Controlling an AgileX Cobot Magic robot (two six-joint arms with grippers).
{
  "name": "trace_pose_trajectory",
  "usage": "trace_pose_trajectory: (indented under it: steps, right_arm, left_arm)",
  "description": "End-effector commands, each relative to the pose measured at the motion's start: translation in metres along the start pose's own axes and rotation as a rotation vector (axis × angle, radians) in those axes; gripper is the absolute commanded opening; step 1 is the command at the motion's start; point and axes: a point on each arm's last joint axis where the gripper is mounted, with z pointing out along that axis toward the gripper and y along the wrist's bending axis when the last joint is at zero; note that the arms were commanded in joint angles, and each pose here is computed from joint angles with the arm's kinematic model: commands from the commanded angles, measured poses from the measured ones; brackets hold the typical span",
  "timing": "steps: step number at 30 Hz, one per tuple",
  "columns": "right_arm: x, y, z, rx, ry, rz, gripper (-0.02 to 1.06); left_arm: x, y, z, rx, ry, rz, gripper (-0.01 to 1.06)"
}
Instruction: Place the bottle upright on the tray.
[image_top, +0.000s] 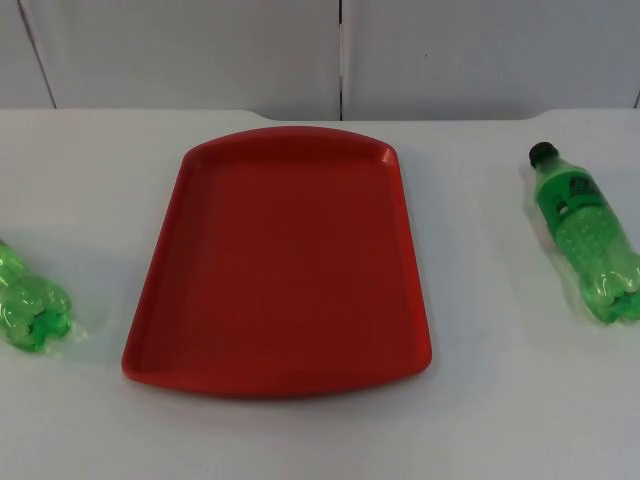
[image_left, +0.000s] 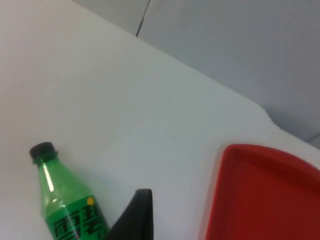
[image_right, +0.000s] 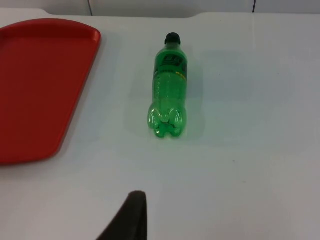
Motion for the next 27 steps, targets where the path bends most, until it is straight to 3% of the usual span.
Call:
trace_pose_trajectory:
  steps: [1, 3, 8, 13, 21, 27]
  right_arm:
    - [-0.001, 0.0, 0.0, 0.004, -0.009, 0.0, 1.05]
    - [-0.001, 0.0, 0.0, 0.004, -0.009, 0.0, 1.05]
    - [-0.001, 0.0, 0.0, 0.004, -0.009, 0.0, 1.05]
    - [-0.001, 0.0, 0.0, 0.004, -0.009, 0.0, 1.05]
    - [-0.001, 0.0, 0.0, 0.004, -0.009, 0.0, 1.05]
    - [-0.001, 0.0, 0.0, 0.004, -0.009, 0.0, 1.05]
  left_arm:
    - [-0.01, -0.002, 0.012, -0.061, 0.07, -0.004, 1.05]
    - [-0.016, -0.003, 0.029, -0.123, 0.146, -0.036, 1.05]
    - [-0.024, -0.005, 0.046, -0.179, 0.211, -0.136, 1.05]
    - [-0.021, 0.003, 0.064, -0.326, 0.247, -0.332, 1.05]
    - [-0.022, 0.004, 0.075, -0.303, 0.229, -0.277, 1.05]
    - [-0.015, 0.005, 0.095, -0.287, 0.275, -0.236, 1.05]
